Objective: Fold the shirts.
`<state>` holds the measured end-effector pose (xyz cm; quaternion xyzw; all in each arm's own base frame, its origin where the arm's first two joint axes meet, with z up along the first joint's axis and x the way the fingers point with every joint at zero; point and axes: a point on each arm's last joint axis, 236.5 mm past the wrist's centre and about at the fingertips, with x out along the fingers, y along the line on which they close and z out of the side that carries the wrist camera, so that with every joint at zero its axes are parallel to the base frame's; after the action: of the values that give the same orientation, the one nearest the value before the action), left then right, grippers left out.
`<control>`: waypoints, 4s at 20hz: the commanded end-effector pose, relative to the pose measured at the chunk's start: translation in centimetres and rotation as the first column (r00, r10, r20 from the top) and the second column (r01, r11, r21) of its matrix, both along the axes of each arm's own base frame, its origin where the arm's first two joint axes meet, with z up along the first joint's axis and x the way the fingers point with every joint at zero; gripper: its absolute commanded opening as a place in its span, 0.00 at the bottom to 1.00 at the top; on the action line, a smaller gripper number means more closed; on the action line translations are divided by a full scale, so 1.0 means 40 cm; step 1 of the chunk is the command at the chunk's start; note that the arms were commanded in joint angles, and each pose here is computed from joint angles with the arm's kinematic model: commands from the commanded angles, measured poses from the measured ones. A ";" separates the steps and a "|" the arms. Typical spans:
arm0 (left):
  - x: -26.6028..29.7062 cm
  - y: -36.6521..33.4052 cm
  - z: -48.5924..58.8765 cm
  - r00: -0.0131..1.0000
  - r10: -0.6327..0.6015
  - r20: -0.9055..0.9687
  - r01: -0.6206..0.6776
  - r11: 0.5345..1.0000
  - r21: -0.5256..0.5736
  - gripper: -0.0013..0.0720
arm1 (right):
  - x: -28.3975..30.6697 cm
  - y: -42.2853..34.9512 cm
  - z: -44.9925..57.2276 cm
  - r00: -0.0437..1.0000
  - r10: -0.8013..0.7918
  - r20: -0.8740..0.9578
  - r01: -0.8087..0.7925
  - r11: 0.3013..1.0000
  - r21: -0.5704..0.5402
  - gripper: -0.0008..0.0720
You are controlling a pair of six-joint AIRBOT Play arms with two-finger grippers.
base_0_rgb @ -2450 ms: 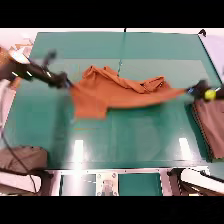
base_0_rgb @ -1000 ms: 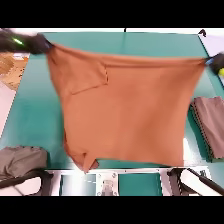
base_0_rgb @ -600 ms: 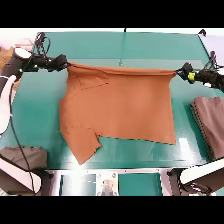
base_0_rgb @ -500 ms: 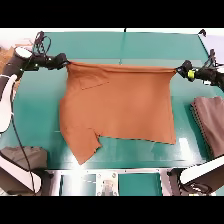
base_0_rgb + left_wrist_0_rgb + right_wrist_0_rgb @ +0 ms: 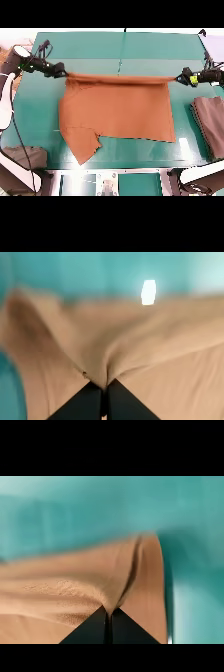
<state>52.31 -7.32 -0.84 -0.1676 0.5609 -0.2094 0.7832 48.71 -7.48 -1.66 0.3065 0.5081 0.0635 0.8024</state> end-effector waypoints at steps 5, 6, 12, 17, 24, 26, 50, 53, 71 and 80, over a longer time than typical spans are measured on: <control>-0.177 0.061 -0.060 0.946 -0.011 -0.324 0.050 0.993 0.111 0.05 | -0.268 0.052 -0.153 0.964 0.028 -0.264 -0.038 0.999 -0.035 0.03; -0.181 0.064 -0.066 0.942 0.007 -0.337 0.035 0.992 0.118 0.05 | -0.280 0.059 -0.169 0.960 0.028 -0.277 -0.038 0.999 -0.032 0.03; -0.235 0.027 -0.126 0.911 -0.015 -0.411 0.064 0.992 0.107 0.05 | -0.311 0.076 -0.185 0.948 0.046 -0.314 -0.052 0.999 -0.010 0.07; -0.333 0.021 -0.096 0.829 -0.058 -0.556 0.112 0.992 0.065 0.73 | -0.381 0.047 -0.137 0.898 0.027 -0.439 -0.041 0.999 -0.023 0.41; -0.469 0.072 -0.005 0.854 0.021 -0.519 0.095 0.976 0.196 0.05 | -0.572 0.067 -0.039 0.875 -0.122 -0.468 0.068 0.989 -0.129 0.03; -0.558 0.091 0.008 0.893 0.069 -0.445 0.055 0.964 0.259 0.05 | -0.664 0.108 -0.047 0.864 -0.159 -0.477 0.112 0.986 -0.124 0.03; -0.855 -0.162 -0.200 0.927 0.111 -0.357 -0.120 0.993 -0.002 0.05 | -0.622 0.256 -0.220 0.842 -0.423 -0.335 0.482 0.868 0.115 0.03; -0.805 -0.126 -0.127 0.956 0.042 -0.291 -0.020 0.997 0.077 0.05 | -0.640 0.266 -0.200 0.882 -0.329 -0.337 0.378 0.921 0.091 0.03; -0.258 -0.121 0.157 0.995 -0.027 0.101 0.010 0.986 0.166 0.05 | -0.218 0.186 0.027 0.972 -0.192 -0.137 0.194 0.981 0.001 0.03; 0.196 -0.113 0.053 0.936 0.104 0.337 -0.156 0.979 0.129 0.81 | 0.146 0.098 -0.133 0.950 -0.304 -0.079 0.309 0.948 0.070 0.59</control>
<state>54.29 -12.70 1.22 -0.0946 0.4981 -0.1634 0.8463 50.03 -2.13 -5.97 0.3939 0.5130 -0.0455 0.7613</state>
